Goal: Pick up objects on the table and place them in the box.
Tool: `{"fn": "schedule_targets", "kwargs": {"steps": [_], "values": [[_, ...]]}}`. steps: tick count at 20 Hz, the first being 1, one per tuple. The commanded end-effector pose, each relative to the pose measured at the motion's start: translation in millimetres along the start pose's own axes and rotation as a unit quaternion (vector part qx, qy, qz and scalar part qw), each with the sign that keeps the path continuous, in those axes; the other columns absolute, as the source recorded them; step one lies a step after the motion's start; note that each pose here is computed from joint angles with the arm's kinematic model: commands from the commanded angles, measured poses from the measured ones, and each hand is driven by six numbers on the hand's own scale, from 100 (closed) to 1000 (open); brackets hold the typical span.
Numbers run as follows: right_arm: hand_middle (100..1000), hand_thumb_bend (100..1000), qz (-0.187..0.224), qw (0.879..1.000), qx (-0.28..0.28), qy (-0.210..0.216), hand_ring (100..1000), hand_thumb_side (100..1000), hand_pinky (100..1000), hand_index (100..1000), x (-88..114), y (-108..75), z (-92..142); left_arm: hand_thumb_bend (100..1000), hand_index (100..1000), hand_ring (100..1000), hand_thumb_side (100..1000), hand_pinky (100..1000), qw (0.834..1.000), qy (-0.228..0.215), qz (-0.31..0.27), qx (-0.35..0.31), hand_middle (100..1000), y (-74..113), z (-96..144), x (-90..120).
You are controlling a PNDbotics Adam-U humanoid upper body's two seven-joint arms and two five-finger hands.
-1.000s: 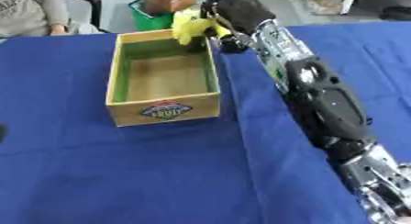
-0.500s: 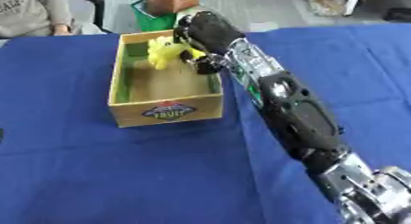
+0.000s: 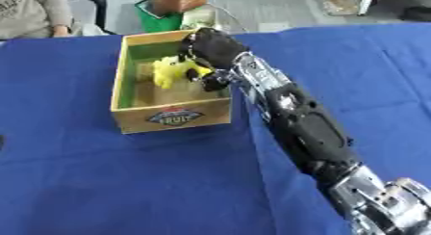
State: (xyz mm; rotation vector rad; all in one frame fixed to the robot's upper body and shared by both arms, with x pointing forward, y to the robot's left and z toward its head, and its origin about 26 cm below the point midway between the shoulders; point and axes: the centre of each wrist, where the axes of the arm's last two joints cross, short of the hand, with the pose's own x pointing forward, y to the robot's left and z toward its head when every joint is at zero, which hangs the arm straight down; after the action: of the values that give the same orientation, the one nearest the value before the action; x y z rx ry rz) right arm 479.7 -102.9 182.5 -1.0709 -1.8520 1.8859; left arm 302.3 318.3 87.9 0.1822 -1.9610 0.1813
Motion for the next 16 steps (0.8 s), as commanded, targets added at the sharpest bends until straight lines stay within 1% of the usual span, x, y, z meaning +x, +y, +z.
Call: {"fn": "schedule_targets", "kwargs": {"steps": [1, 2, 3, 5, 6, 7, 8, 10, 12, 15, 16], "values": [[641, 100, 0.001, 1.000, 0.025, -0.019, 751, 100, 900, 730, -1.1, -8.3, -3.7, 741, 612, 388, 207, 486, 1.000, -0.012, 0.001, -0.005, 454, 0.4, -3.7, 6.6], [724, 100, 0.001, 0.999, 0.035, -0.021, 780, 100, 916, 803, -1.2, -9.1, -3.8, 742, 612, 388, 207, 486, 1.000, -0.012, 0.000, -0.005, 454, 0.3, -3.8, 6.7], [787, 100, 0.001, 0.999, 0.043, -0.022, 808, 106, 932, 856, -1.5, -10.4, -3.8, 742, 612, 388, 207, 486, 1.000, -0.012, 0.000, -0.006, 454, 0.3, -3.9, 6.7], [850, 100, 0.001, 0.999, 0.051, -0.019, 837, 108, 944, 901, -2.5, -14.4, -3.6, 742, 612, 388, 207, 487, 1.000, -0.012, 0.000, -0.005, 454, 0.5, -3.9, 6.8], [884, 103, 0.001, 0.999, 0.051, -0.016, 852, 106, 949, 937, -3.1, -16.6, -3.5, 742, 612, 388, 207, 487, 1.000, -0.013, -0.001, -0.005, 454, 0.5, -4.0, 6.9], [895, 123, 0.001, 0.999, 0.050, -0.012, 859, 129, 952, 948, -3.7, -18.7, -3.3, 741, 612, 388, 207, 487, 1.000, -0.013, -0.001, -0.005, 454, 0.6, -4.2, 7.0], [916, 160, 0.002, 0.999, 0.047, -0.007, 870, 187, 956, 964, -4.4, -20.8, -3.0, 742, 612, 388, 207, 486, 1.000, -0.013, -0.001, -0.005, 454, 0.6, -4.3, 7.2], [921, 208, 0.004, 0.999, 0.039, 0.004, 872, 286, 957, 967, -5.6, -25.1, -2.4, 742, 612, 388, 207, 486, 1.000, -0.013, -0.001, -0.005, 454, 0.8, -4.3, 7.2], [922, 211, 0.003, 1.000, 0.023, 0.016, 870, 289, 957, 967, -7.2, -29.3, -1.4, 742, 612, 388, 207, 487, 1.000, -0.013, -0.001, -0.004, 454, 0.9, -4.4, 7.3], [915, 181, 0.002, 0.999, -0.010, 0.038, 863, 232, 953, 962, -11.7, -38.5, 1.6, 743, 612, 388, 207, 487, 1.000, -0.014, -0.001, -0.004, 454, 1.1, -4.6, 7.6], [911, 170, 0.002, 0.999, -0.022, 0.045, 861, 230, 953, 961, -13.8, -42.1, 3.1, 743, 612, 387, 207, 486, 1.000, -0.014, -0.001, -0.003, 454, 1.2, -4.5, 7.5]]}}
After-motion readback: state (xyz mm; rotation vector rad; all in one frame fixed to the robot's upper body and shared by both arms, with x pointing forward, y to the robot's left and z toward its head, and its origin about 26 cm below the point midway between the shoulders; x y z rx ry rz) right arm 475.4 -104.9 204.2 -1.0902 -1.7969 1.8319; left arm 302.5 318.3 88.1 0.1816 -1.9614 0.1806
